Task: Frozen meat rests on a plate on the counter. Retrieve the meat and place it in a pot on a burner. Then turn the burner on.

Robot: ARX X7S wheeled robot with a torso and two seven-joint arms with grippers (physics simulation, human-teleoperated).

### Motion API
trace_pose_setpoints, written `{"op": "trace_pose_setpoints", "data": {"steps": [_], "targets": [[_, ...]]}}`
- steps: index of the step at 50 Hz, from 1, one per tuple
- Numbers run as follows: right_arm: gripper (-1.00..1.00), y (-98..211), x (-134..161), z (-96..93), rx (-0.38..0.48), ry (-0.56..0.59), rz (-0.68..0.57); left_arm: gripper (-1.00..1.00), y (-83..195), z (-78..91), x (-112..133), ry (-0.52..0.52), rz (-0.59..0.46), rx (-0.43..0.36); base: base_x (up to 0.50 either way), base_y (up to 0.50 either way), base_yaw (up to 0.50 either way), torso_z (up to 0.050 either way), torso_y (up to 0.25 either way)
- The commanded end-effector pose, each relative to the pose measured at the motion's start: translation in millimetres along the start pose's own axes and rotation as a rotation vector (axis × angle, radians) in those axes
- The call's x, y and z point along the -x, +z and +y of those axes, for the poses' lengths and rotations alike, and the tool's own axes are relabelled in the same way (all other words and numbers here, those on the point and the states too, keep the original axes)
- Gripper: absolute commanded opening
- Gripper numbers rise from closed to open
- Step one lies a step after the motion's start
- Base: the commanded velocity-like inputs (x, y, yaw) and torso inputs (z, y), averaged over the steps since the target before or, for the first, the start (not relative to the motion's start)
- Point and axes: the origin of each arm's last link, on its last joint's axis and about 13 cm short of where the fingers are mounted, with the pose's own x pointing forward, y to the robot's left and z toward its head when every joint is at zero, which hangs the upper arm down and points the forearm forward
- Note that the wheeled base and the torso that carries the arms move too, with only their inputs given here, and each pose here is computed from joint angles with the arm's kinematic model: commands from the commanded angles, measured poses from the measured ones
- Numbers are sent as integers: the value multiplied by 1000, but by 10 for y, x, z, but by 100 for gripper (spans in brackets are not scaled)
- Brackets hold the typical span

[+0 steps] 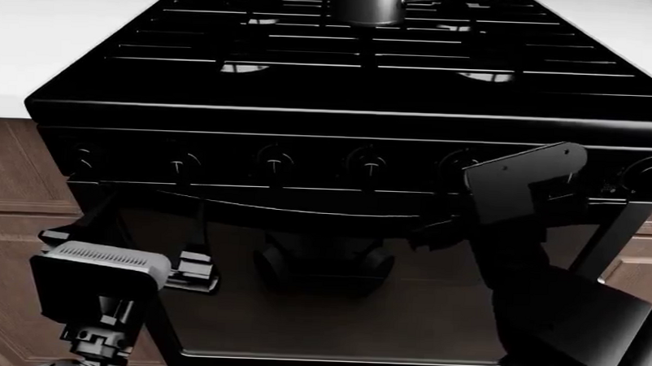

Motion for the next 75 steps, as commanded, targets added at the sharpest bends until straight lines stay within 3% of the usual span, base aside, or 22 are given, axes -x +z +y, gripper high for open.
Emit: {"op": "trace_pose_setpoints", "data": {"steps": [1, 31, 48, 49, 75], "targets": [[-100, 156, 184, 103, 40, 110, -110, 100, -4, -1, -1, 1, 2, 1, -12, 3, 0, 0, 11], [-100, 216, 140, 77, 175, 170, -99, 100, -23, 1, -9, 3, 10, 1, -5, 1, 0, 1, 4], [-100, 221, 149, 57, 166, 150, -81, 100, -12, -2, -3, 2, 6, 1, -3, 2, 2, 1, 4], [100, 219, 149, 56, 164, 147, -80, 100, -12, -2, -3, 2, 6, 1, -14, 0, 2, 0, 0], [100, 213, 273, 1, 96, 69, -82, 100, -10, -2, -3, 3, 4, 0, 0, 0, 0, 0, 0]]}}
